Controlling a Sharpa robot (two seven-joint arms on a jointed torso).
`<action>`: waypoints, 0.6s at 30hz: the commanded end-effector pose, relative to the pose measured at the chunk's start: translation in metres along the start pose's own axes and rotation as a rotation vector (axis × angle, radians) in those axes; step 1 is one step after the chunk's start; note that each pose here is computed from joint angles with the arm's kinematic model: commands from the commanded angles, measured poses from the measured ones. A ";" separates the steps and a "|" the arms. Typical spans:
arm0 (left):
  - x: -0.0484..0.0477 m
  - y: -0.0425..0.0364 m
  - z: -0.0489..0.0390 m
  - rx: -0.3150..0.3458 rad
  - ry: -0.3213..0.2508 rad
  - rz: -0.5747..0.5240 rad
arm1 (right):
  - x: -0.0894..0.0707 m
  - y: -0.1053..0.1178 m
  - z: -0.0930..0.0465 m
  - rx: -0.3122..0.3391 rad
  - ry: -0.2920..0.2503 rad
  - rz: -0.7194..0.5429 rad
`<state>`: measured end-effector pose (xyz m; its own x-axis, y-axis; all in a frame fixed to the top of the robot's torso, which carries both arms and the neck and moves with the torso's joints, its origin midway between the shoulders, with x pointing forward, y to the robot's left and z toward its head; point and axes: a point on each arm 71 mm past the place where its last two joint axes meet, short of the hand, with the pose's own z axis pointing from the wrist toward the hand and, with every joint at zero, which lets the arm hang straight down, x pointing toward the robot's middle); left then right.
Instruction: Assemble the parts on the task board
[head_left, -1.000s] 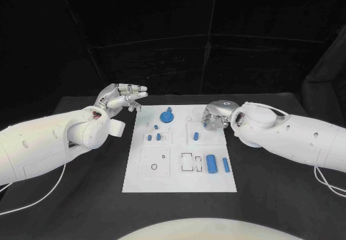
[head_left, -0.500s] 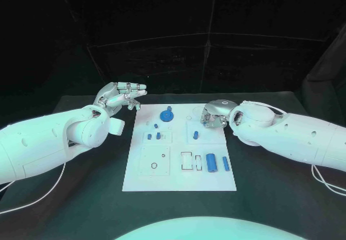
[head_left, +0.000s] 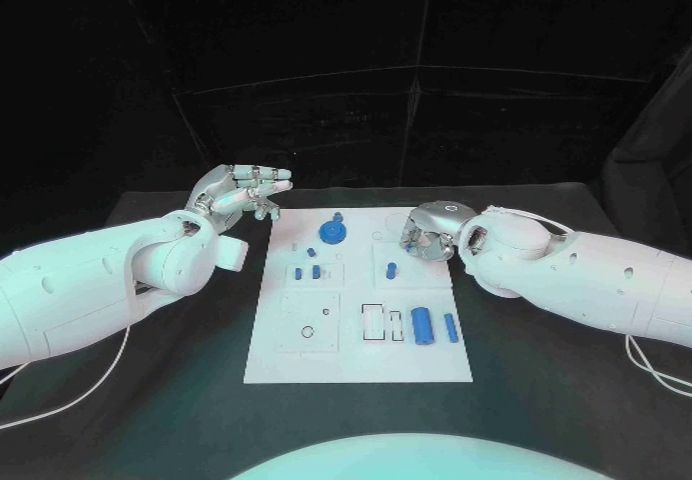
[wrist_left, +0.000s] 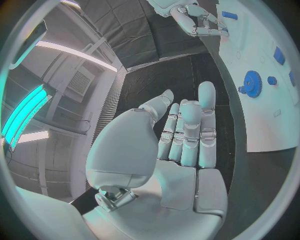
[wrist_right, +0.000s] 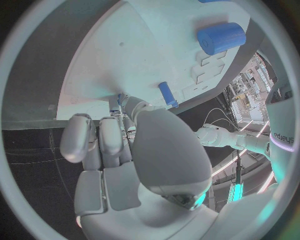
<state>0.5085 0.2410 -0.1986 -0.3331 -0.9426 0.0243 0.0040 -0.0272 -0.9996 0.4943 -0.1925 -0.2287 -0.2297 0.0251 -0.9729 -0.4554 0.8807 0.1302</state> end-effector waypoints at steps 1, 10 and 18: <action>-0.0013 -0.0011 0.0004 0.005 0.003 -0.008 | -0.008 0.003 -0.003 -0.006 -0.085 0.042; -0.0031 -0.0009 -0.0001 0.001 -0.005 -0.005 | -0.014 0.001 -0.014 -0.006 -0.134 0.089; -0.0037 -0.0010 -0.0006 0.001 -0.009 -0.003 | -0.021 0.014 -0.027 -0.049 -0.170 0.132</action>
<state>0.5090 0.2450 -0.1990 -0.3243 -0.9457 0.0220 0.0006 -0.0235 -0.9997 0.4710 -0.1962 -0.2074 -0.1709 0.1658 -0.9712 -0.4673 0.8542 0.2281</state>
